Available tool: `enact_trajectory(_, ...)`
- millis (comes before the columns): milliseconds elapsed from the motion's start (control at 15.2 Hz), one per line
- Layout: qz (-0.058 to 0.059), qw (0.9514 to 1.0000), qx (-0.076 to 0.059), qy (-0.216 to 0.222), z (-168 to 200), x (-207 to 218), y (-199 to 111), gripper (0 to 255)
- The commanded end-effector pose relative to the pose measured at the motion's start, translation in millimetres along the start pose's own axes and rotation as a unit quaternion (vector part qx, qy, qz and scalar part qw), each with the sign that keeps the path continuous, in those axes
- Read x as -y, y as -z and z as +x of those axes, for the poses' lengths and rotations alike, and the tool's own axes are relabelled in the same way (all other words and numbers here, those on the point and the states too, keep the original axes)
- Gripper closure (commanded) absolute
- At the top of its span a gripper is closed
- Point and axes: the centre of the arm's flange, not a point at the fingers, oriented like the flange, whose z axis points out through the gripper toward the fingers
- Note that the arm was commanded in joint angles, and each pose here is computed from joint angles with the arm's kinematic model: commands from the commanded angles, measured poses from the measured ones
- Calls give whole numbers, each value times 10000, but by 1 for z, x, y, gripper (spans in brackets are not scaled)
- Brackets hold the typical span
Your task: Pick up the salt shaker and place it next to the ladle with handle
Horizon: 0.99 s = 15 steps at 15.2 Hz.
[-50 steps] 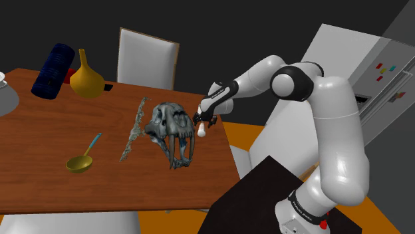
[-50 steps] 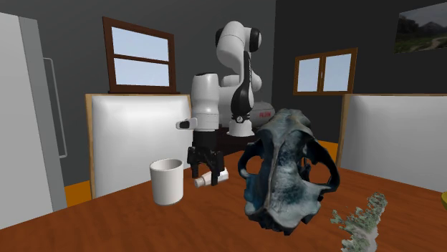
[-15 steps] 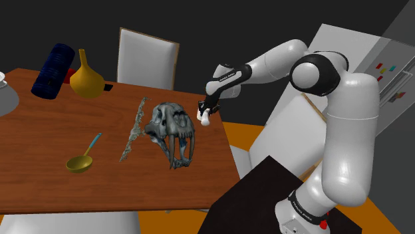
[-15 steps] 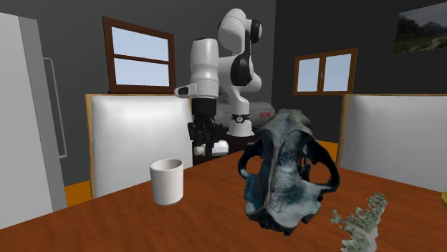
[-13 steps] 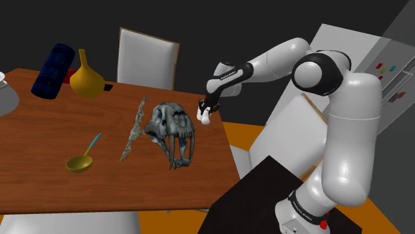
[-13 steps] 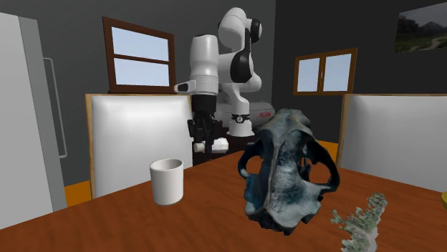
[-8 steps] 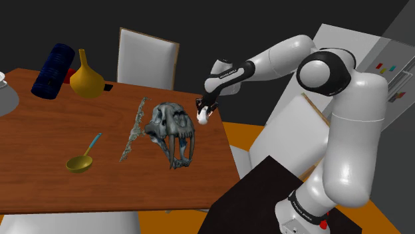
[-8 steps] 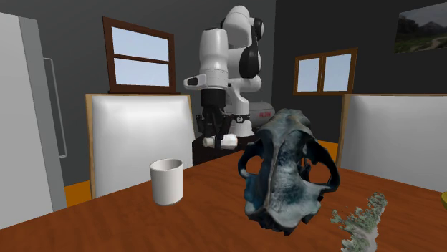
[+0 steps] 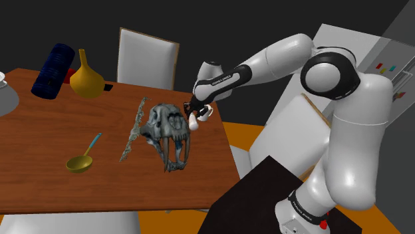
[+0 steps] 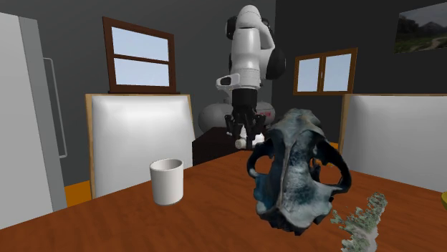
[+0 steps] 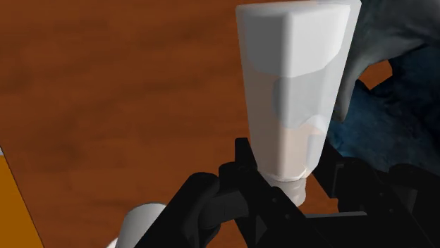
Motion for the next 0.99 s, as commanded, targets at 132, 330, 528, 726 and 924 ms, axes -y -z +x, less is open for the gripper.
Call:
enact_trajectory(132,19,10000,41,70,-35,50,-1,255)
enact_trajectory(330,19,10000,41,70,-60,81,0,255)
enact_trajectory(528,19,10000,41,70,-84,112,0,255)
enact_trajectory(726,19,10000,41,70,-109,143,1,255)
enact_trajectory(924,19,10000,41,70,-134,174,1,255)
